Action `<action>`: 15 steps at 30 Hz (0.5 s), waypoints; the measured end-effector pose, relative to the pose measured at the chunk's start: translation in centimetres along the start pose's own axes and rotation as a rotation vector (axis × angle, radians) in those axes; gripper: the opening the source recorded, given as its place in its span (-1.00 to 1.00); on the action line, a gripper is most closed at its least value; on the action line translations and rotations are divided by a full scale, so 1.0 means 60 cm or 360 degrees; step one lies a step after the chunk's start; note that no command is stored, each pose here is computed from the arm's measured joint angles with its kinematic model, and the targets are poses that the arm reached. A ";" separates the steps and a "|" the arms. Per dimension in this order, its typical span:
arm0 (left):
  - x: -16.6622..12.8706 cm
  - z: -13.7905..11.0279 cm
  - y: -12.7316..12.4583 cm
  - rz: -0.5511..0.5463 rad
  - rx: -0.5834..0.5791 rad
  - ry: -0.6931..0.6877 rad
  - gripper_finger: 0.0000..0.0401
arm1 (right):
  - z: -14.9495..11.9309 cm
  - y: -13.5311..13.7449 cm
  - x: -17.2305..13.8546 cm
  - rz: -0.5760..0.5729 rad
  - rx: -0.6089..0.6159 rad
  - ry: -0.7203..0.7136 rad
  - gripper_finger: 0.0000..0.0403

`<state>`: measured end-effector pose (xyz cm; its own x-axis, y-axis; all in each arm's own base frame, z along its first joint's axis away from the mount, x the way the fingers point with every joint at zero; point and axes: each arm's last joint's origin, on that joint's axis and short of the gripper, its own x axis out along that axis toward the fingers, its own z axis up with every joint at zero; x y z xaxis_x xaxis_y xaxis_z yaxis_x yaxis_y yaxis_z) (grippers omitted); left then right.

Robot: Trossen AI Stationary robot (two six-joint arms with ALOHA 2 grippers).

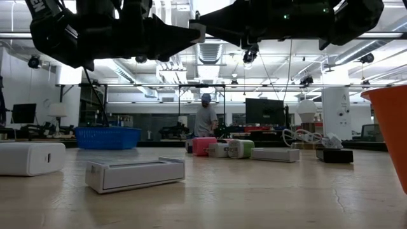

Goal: Pick & Place Office items
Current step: Put the top white and black charger adapter into the orange bin

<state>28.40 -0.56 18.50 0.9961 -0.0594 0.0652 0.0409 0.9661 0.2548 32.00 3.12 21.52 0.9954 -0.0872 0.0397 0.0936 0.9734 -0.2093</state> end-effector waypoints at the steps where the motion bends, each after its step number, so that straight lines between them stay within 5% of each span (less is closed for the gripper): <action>1: 0.000 0.000 0.000 0.0001 0.0000 0.0000 -0.38 | 0.000 -0.001 0.000 0.0001 0.0010 -0.0003 0.49; 15: 0.000 0.000 0.000 0.0001 -0.0001 0.0001 -0.38 | 0.001 -0.004 0.001 0.0061 0.0018 -0.0034 0.31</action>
<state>28.41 -0.55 18.49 0.9962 -0.0587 0.0649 0.0403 0.9662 0.2545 32.06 2.89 21.65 0.9976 -0.0456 0.0526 0.0553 0.9783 -0.1997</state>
